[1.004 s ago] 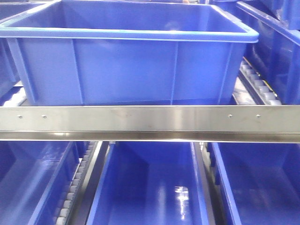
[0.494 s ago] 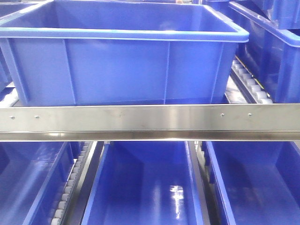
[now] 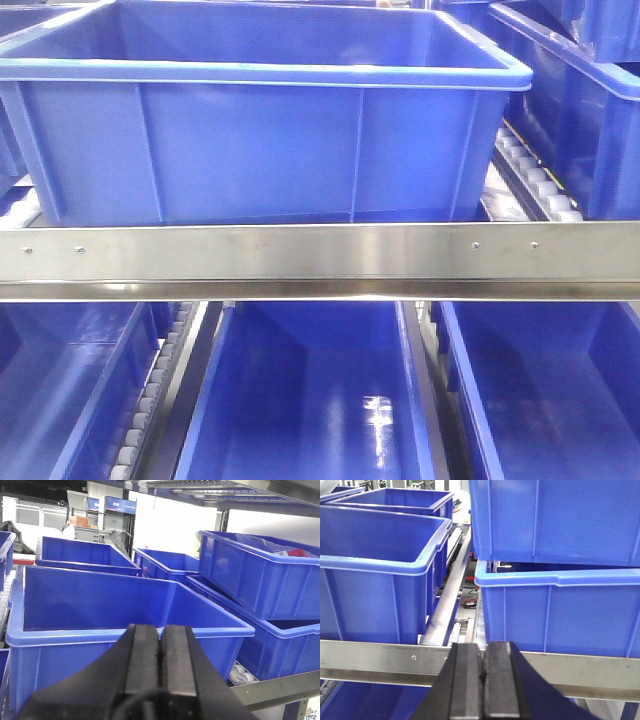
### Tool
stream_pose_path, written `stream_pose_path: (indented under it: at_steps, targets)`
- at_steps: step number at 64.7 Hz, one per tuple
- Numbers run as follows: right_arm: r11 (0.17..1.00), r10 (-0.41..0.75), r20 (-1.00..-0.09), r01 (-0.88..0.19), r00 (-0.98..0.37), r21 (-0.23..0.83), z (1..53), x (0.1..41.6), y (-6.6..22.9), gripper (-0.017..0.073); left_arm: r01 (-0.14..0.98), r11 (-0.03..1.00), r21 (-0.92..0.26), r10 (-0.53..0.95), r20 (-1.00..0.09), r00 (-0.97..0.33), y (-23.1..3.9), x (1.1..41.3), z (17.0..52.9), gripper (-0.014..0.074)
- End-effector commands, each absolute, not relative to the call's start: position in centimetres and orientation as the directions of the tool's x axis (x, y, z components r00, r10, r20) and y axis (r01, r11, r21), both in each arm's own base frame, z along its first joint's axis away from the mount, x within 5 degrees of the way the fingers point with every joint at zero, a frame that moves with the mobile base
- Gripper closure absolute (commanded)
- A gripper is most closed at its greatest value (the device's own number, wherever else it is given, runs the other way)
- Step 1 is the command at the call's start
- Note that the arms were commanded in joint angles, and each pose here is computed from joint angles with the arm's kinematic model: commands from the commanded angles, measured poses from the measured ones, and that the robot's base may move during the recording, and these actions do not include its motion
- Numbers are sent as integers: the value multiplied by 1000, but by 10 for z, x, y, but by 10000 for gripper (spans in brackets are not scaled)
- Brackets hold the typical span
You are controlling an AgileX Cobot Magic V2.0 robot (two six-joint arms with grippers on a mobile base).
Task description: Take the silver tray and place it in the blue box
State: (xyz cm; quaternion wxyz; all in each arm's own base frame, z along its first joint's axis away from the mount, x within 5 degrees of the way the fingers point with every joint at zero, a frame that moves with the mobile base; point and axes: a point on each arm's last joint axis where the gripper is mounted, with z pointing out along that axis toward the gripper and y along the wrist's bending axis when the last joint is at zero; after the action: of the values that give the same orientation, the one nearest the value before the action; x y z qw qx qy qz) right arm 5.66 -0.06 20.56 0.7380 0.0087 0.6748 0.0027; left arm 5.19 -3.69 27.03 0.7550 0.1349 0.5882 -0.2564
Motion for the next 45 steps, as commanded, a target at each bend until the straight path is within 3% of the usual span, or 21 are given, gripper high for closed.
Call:
stream_pose_path:
  at_steps: [1, 38, 45]
  targets:
    - [1000, 8, -983, 19, 181, 11, 213, 54, -1, 503, 592, 800, -95, -273, -937, 219, -39, 48, 284, 697]
    - [1000, 8, -983, 19, 181, 11, 213, 54, -1, 503, 587, 802, -111, -288, -933, 216, -38, 48, 284, 697]
    - [1000, 8, -983, 19, 181, 11, 213, 54, -1, 503, 468, 881, -66, -228, -926, 300, -28, 51, 286, 697]
